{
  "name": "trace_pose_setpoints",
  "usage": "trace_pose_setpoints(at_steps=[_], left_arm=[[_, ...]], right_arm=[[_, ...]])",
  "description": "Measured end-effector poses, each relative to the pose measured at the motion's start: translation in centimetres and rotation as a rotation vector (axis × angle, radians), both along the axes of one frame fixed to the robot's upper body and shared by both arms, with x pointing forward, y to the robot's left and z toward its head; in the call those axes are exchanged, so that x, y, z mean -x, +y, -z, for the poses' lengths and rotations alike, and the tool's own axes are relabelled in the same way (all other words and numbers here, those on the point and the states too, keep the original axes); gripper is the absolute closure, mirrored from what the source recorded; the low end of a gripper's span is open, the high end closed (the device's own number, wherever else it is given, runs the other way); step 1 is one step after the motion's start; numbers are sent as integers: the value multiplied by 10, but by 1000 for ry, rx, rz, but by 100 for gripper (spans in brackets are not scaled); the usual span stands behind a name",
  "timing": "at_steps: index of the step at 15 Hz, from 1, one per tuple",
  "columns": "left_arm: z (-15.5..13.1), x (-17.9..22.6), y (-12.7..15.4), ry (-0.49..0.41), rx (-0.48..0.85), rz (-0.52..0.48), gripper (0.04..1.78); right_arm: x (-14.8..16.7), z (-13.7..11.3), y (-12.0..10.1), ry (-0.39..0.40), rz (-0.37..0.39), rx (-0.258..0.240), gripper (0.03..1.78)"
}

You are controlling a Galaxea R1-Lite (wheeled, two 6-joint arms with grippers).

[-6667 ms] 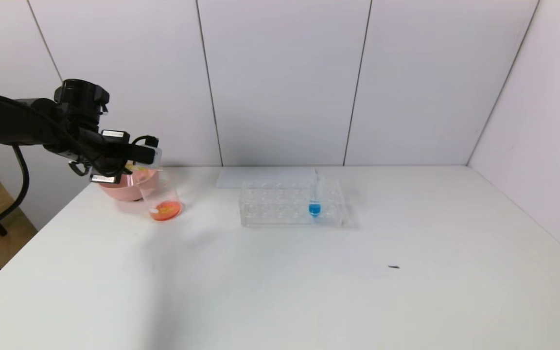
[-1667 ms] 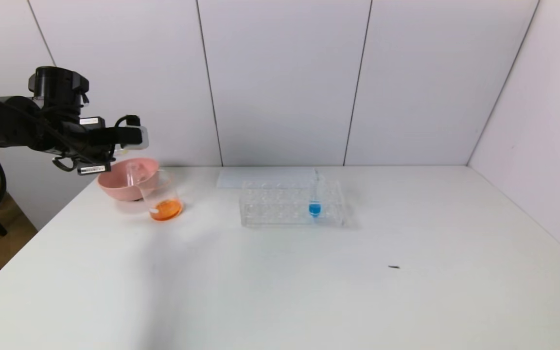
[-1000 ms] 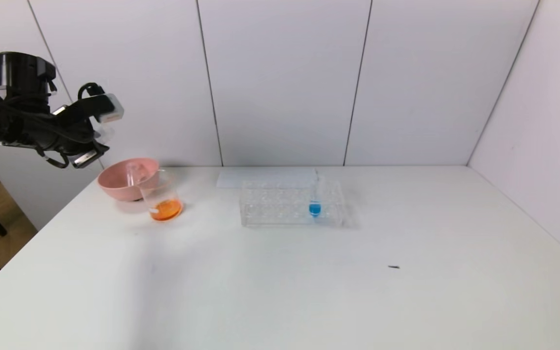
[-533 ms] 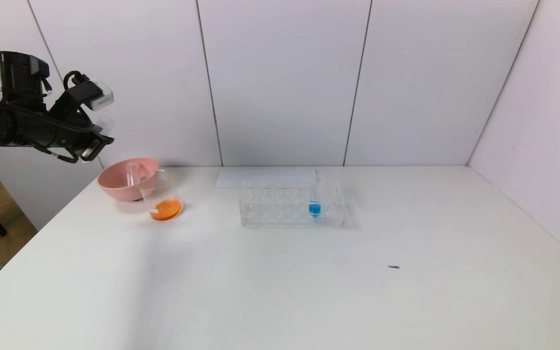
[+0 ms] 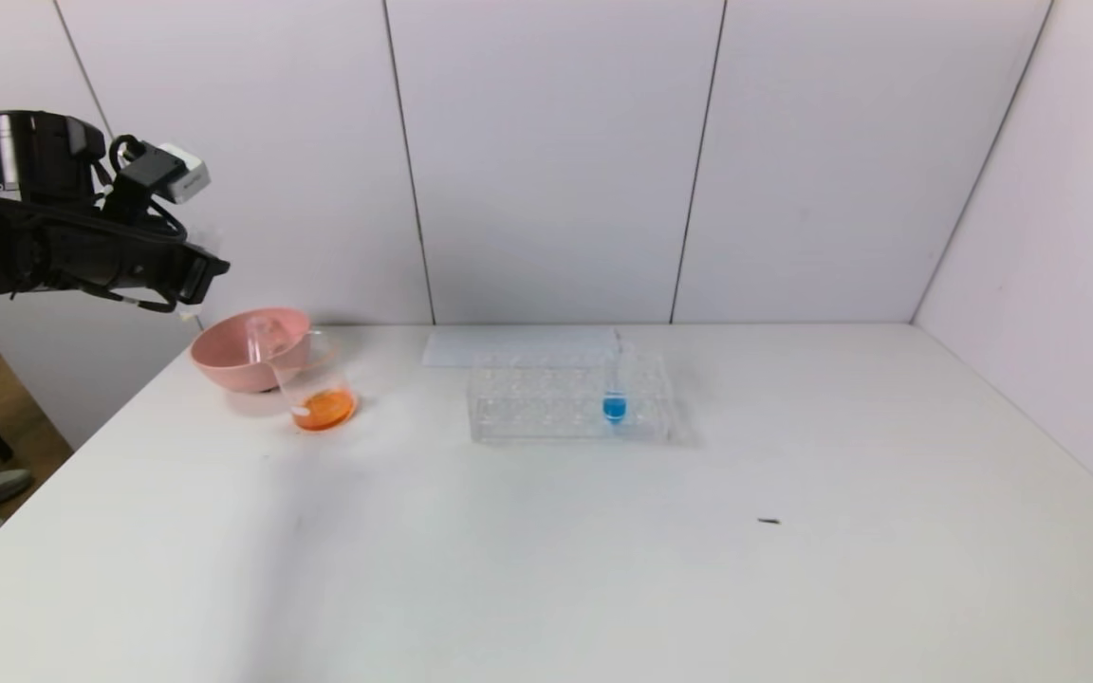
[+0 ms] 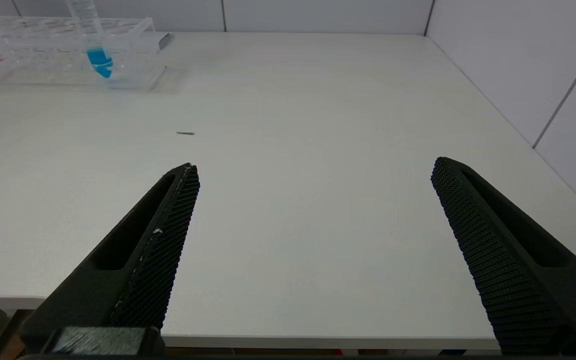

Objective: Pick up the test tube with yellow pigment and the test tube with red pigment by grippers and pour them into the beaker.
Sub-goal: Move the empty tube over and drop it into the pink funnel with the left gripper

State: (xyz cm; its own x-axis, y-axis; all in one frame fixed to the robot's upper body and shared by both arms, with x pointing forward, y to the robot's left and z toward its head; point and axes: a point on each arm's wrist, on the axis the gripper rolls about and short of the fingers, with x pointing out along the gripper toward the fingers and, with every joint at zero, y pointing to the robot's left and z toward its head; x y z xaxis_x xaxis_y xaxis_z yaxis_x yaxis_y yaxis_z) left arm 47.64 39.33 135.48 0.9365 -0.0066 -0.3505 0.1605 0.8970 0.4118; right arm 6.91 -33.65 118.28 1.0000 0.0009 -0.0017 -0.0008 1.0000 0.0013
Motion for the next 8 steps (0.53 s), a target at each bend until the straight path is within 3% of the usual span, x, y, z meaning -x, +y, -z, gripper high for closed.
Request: trace_pose_setpoints(at_steps=[8], left_arm=[[4,-8,-3,-8,227,-74,136]], right_arm=[[0,0,0,0,0,0,11]])
